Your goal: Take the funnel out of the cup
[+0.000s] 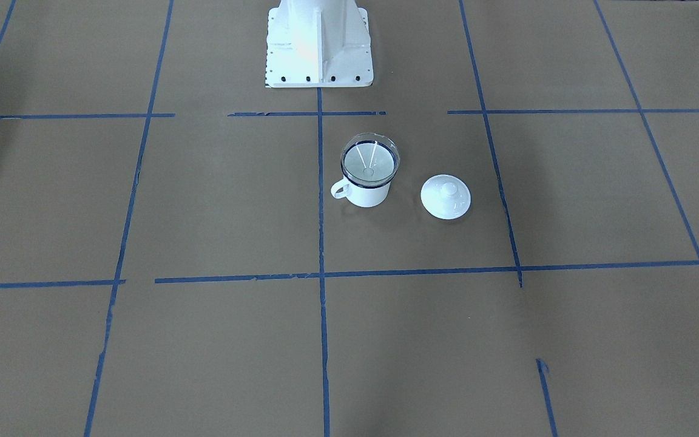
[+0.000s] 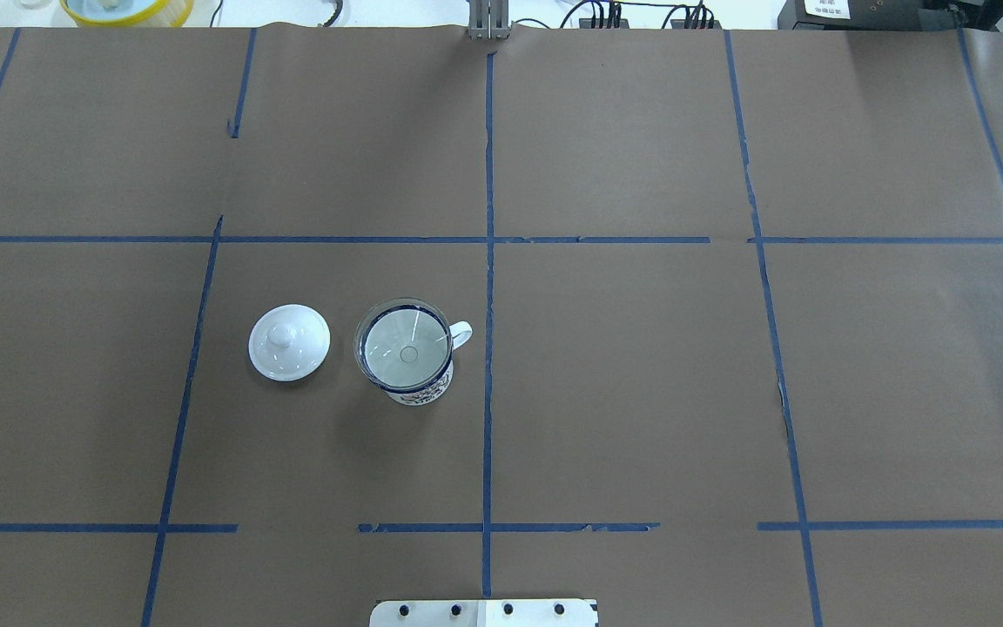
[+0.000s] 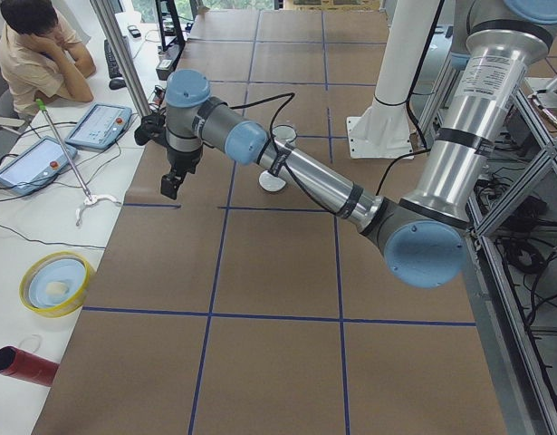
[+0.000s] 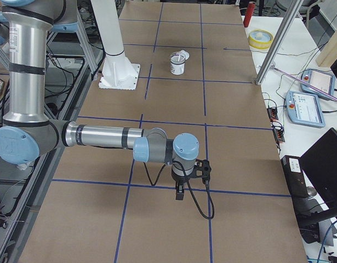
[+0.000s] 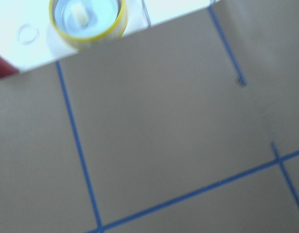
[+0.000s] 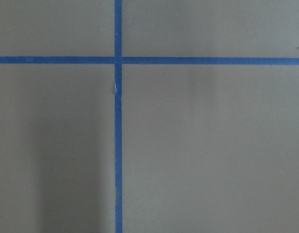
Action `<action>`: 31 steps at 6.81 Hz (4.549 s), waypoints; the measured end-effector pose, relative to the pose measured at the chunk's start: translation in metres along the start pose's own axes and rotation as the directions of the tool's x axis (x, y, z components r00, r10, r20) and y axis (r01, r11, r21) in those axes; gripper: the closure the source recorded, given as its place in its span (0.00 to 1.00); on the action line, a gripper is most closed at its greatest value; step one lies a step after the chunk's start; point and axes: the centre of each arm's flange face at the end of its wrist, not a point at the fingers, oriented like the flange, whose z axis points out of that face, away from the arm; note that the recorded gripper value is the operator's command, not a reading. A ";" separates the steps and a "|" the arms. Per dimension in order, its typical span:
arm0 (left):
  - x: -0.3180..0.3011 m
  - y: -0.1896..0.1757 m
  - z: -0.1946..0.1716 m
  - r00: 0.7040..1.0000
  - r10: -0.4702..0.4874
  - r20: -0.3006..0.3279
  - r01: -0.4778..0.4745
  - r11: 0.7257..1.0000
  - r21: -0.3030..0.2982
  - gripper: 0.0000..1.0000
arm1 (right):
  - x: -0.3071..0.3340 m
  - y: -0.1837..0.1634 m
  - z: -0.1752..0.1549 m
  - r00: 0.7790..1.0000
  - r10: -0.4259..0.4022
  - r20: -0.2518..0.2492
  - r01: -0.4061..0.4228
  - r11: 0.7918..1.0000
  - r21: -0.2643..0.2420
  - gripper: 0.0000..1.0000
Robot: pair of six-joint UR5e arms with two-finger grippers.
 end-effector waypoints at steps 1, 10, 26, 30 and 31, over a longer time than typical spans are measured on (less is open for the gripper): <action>0.064 -0.018 0.009 0.988 -0.148 -0.044 0.149 0.989 0.020 0.00 | 0.000 0.000 0.000 1.000 0.000 0.000 0.000 1.000 0.000 0.00; 0.528 0.062 0.174 0.847 -0.502 0.178 0.530 0.826 -0.191 0.00 | 0.000 0.000 0.000 1.000 0.000 0.000 0.000 1.000 0.000 0.00; 0.543 0.114 0.214 0.892 -0.428 0.146 0.452 0.854 -0.257 1.00 | 0.000 0.000 0.000 1.000 0.000 0.000 0.000 1.000 0.000 0.00; 0.551 0.105 0.178 0.888 -0.432 0.161 0.460 0.852 -0.249 1.00 | 0.000 0.000 0.000 1.000 0.000 0.000 0.000 1.000 0.000 0.00; 0.556 0.099 0.149 0.884 -0.436 0.171 0.467 0.850 -0.244 1.00 | 0.000 0.000 0.000 1.000 0.000 0.000 0.000 1.000 0.000 0.00</action>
